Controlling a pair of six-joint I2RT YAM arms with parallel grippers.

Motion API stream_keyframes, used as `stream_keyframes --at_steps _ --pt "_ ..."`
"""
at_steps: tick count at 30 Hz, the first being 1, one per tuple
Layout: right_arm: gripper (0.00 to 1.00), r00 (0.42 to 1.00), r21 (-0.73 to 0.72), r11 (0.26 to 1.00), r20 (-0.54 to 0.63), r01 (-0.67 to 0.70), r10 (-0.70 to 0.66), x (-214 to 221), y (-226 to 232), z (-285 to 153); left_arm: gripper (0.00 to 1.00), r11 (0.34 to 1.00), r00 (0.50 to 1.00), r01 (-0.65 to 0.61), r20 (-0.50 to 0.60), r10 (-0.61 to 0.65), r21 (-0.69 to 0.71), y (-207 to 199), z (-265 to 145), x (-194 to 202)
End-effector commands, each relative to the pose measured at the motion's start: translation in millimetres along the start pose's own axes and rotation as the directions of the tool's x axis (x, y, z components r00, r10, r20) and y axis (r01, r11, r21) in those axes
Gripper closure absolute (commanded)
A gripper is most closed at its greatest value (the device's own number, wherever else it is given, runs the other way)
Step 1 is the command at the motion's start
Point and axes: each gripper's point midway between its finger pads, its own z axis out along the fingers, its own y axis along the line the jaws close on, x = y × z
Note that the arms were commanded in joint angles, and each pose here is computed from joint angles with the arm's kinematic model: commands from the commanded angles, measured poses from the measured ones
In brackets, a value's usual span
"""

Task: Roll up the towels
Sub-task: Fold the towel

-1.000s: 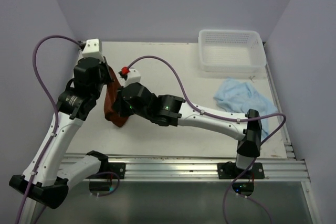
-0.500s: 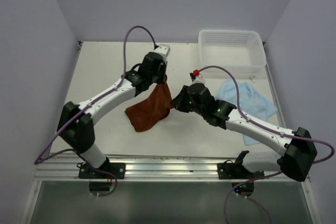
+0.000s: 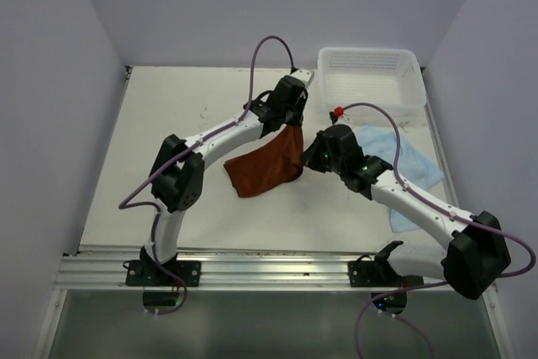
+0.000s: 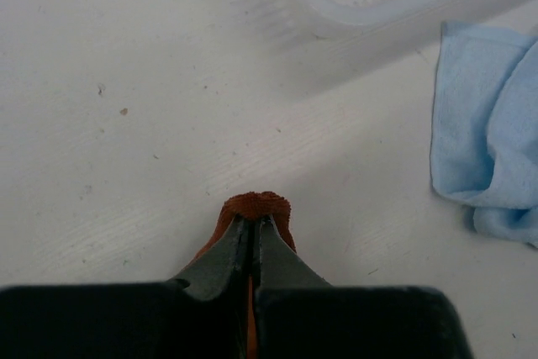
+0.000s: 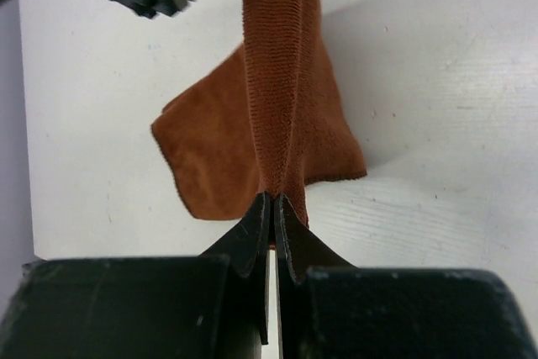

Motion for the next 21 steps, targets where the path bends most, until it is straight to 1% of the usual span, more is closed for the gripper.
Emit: stream_keyframes --at_steps 1,5,6,7,9,10,11,14,15,16,18,19,20,21 --pt "1.00 0.992 -0.008 0.995 -0.079 0.096 -0.097 6.8 7.8 -10.5 1.00 0.993 0.979 0.046 0.202 -0.023 -0.108 39.4 -13.8 -73.9" --pt "1.00 0.991 0.065 0.991 -0.070 0.120 -0.115 -0.6 -4.6 -10.2 1.00 0.996 0.982 0.030 0.188 -0.013 -0.089 35.8 -8.8 -72.3" --pt "0.98 0.989 0.077 0.988 -0.064 0.136 -0.131 -3.1 -7.6 -10.8 1.00 0.997 0.982 0.036 0.186 -0.022 -0.071 32.4 -6.3 -71.0" --pt "0.84 0.989 0.091 0.986 -0.051 0.143 -0.139 -7.6 -10.7 -11.9 1.00 0.998 0.983 0.039 0.183 -0.028 -0.057 29.1 -5.4 -69.9" --pt "0.66 0.989 0.128 0.980 -0.031 0.150 -0.147 -19.5 -19.7 -14.3 1.00 0.998 0.984 0.057 0.171 -0.052 -0.026 23.8 -1.6 -65.9" --pt "0.55 0.987 0.135 0.978 -0.025 0.161 -0.159 -24.3 -22.9 -15.8 1.00 0.998 0.984 0.065 0.166 -0.061 -0.017 21.4 -1.2 -64.1" --pt "0.49 0.989 0.151 0.978 -0.009 0.147 -0.147 -34.5 -29.4 -16.2 1.00 0.997 0.984 0.079 0.161 -0.077 -0.006 19.3 -0.1 -62.2" --pt "0.43 0.993 0.131 0.984 0.011 0.118 -0.120 -49.6 -38.6 -10.6 1.00 0.995 0.986 0.093 0.135 -0.098 0.043 10.2 4.8 -52.9" --pt "0.42 0.993 0.121 0.986 0.017 0.111 -0.114 -52.9 -38.8 -8.6 1.00 0.993 0.986 0.103 0.122 -0.110 0.063 5.6 7.1 -49.1" --pt "0.42 0.992 0.121 0.985 0.023 0.121 -0.125 -56.2 -41.2 -6.5 1.00 0.992 0.987 0.108 0.115 -0.115 0.070 4.2 8.3 -46.8" --pt "0.40 0.987 0.101 0.985 0.068 0.141 -0.148 -66.6 -38.2 1.5 1.00 0.988 0.987 0.119 0.098 -0.128 0.095 -0.6 10.4 -41.8" --pt "0.40 0.980 0.085 0.981 0.081 0.175 -0.181 -68.3 -36.2 4.3 1.00 0.987 0.986 0.123 0.096 -0.133 0.100 -1.6 10.3 -41.7" --pt "0.40 0.970 0.038 0.979 0.132 0.202 -0.206 -76.7 -26.5 10.5 1.00 0.985 0.985 0.135 0.091 -0.145 0.107 -4.1 10.5 -40.6" --pt "0.40 0.962 0.038 0.973 0.144 0.229 -0.232 -78.6 -27.2 17.2 1.00 0.983 0.985 0.141 0.086 -0.151 0.116 -5.1 10.5 -39.8"
